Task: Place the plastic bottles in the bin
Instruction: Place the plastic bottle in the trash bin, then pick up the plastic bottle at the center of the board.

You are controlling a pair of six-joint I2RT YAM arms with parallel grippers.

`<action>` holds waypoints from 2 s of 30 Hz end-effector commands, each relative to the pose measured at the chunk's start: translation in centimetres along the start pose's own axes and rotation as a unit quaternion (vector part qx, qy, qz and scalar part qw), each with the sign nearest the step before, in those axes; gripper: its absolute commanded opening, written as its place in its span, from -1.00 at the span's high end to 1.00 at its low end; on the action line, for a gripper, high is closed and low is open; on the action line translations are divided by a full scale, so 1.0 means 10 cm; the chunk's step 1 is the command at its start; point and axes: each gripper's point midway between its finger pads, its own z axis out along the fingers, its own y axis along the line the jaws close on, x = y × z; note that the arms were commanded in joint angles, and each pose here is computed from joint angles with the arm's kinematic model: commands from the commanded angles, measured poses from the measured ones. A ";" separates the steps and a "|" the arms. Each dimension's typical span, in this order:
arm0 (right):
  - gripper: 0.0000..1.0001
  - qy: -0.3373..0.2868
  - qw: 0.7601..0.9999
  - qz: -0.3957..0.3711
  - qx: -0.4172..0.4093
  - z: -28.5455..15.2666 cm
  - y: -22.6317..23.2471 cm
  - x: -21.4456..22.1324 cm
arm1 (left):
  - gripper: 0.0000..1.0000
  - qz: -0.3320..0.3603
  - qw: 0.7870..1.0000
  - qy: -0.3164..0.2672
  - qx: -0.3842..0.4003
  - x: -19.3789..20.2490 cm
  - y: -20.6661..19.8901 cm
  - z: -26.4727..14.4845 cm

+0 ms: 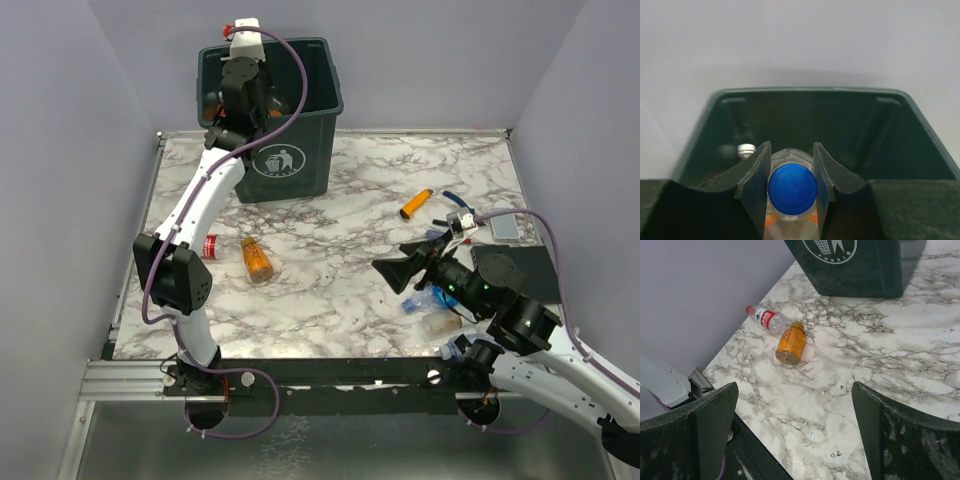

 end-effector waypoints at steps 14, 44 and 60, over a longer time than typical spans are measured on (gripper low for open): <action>-0.98 -0.005 1.000 -0.010 0.020 -0.04 -0.08 -0.01 | -0.35 -0.072 0.993 -0.033 0.089 -0.14 -0.40 0.06; -0.99 0.068 0.994 -0.080 0.032 0.25 -0.14 0.18 | -0.98 -0.098 0.985 0.001 0.144 -0.24 0.37 -2.11; -0.93 0.169 0.985 0.015 0.021 0.99 -0.12 1.01 | -0.98 -0.304 0.908 0.286 -0.012 2.00 0.73 -3.09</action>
